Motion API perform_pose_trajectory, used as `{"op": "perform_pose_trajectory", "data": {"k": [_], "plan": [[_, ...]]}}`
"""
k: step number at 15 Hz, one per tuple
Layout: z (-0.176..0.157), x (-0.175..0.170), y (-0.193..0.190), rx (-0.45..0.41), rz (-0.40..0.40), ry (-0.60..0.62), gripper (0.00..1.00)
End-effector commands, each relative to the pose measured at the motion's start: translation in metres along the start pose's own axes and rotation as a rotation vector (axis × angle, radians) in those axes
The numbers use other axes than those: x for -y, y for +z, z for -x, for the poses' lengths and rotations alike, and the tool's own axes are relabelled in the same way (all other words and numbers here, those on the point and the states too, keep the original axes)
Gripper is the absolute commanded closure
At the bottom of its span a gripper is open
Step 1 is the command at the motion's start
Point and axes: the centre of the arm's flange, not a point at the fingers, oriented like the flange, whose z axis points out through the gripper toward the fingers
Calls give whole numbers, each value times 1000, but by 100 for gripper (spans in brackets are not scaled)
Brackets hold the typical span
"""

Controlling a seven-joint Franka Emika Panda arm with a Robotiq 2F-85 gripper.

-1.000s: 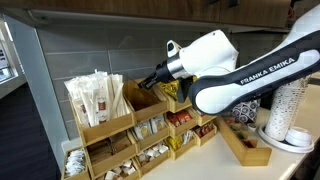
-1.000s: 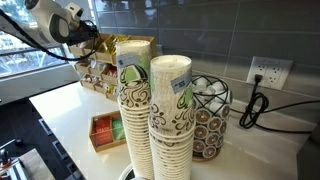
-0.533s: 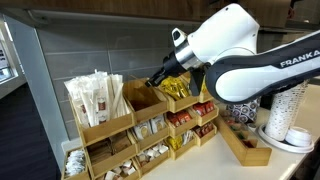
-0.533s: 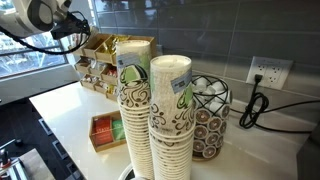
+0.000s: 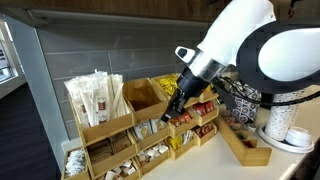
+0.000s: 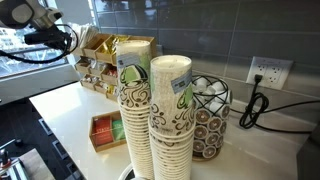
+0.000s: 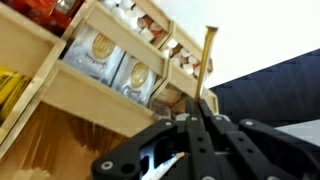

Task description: Put one stirrer on the counter

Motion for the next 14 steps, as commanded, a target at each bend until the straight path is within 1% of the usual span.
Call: {"op": "perform_pose_trajectory", "data": {"k": [1,3,5,7,10,11,14], "plan": [[44,-6,19,112,-102,23,99],[60,-17,47,175,-79,79,99],[76,-29,76,218,-29,119,99],[93,-38,101,243,5,159,99],[124,-39,130,266,-5,190,99],[134,-37,137,267,-19,195,99],[163,-24,153,315,-41,216,99]]}}
